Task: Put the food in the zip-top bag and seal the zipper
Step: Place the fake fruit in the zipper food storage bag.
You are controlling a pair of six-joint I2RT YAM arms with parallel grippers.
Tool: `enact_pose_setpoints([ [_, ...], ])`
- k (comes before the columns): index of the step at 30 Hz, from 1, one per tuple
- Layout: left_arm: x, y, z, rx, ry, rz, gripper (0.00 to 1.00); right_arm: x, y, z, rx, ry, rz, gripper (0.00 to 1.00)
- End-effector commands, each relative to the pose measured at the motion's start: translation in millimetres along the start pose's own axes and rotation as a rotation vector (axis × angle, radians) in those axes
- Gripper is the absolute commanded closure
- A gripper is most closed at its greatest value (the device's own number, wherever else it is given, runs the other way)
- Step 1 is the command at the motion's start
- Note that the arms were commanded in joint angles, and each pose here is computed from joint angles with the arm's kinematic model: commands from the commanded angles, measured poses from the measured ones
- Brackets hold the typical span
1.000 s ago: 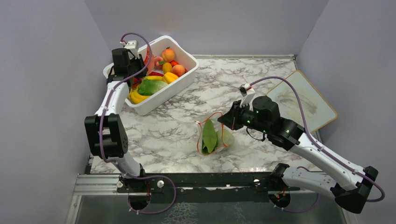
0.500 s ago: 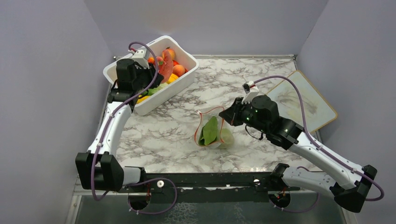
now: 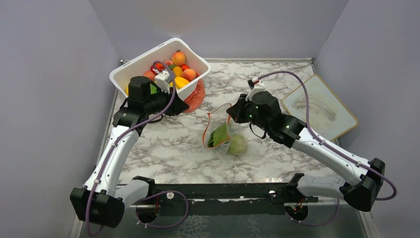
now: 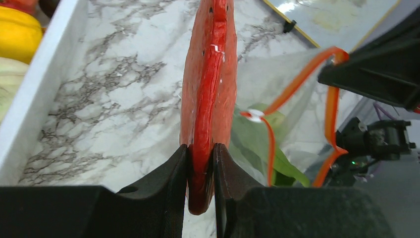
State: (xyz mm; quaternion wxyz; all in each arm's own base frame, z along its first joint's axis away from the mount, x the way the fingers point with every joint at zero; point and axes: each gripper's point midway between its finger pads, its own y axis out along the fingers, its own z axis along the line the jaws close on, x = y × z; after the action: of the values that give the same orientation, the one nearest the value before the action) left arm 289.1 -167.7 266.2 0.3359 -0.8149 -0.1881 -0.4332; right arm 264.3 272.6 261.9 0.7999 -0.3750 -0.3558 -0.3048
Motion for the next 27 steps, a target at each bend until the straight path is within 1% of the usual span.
enact_pose_setpoints([
  [1, -5, -23, -47, -0.168, 0.005, 0.034, 1.00, 31, 3, 10, 0.031, -0.091, -0.117, 0.99],
  [3, -12, -26, -59, -0.207, -0.025, 0.060, 1.00, 37, 3, 9, 0.035, -0.145, -0.154, 0.99],
  [8, -26, -35, -82, -0.284, -0.081, 0.107, 1.00, 53, 6, -5, -0.065, -0.251, -0.196, 0.99],
  [12, -37, -38, -94, -0.335, -0.097, 0.137, 1.00, 60, 9, -2, -0.051, -0.325, -0.219, 0.99],
  [15, -53, -34, -91, -0.334, -0.102, 0.177, 1.00, 57, 13, -2, -0.042, -0.343, -0.224, 0.99],
  [18, -67, -26, -81, -0.295, -0.116, 0.225, 1.00, 51, 16, 2, -0.006, -0.358, -0.202, 0.99],
  [22, -72, -19, -76, -0.280, -0.106, 0.251, 1.00, 44, 16, 17, 0.082, -0.386, -0.176, 0.99],
  [24, -72, -14, -70, -0.260, -0.077, 0.258, 1.00, 35, 17, 25, 0.141, -0.409, -0.141, 0.99],
  [27, -73, -5, -61, -0.226, -0.076, 0.288, 1.00, 16, 17, 32, 0.210, -0.417, -0.075, 0.99],
])
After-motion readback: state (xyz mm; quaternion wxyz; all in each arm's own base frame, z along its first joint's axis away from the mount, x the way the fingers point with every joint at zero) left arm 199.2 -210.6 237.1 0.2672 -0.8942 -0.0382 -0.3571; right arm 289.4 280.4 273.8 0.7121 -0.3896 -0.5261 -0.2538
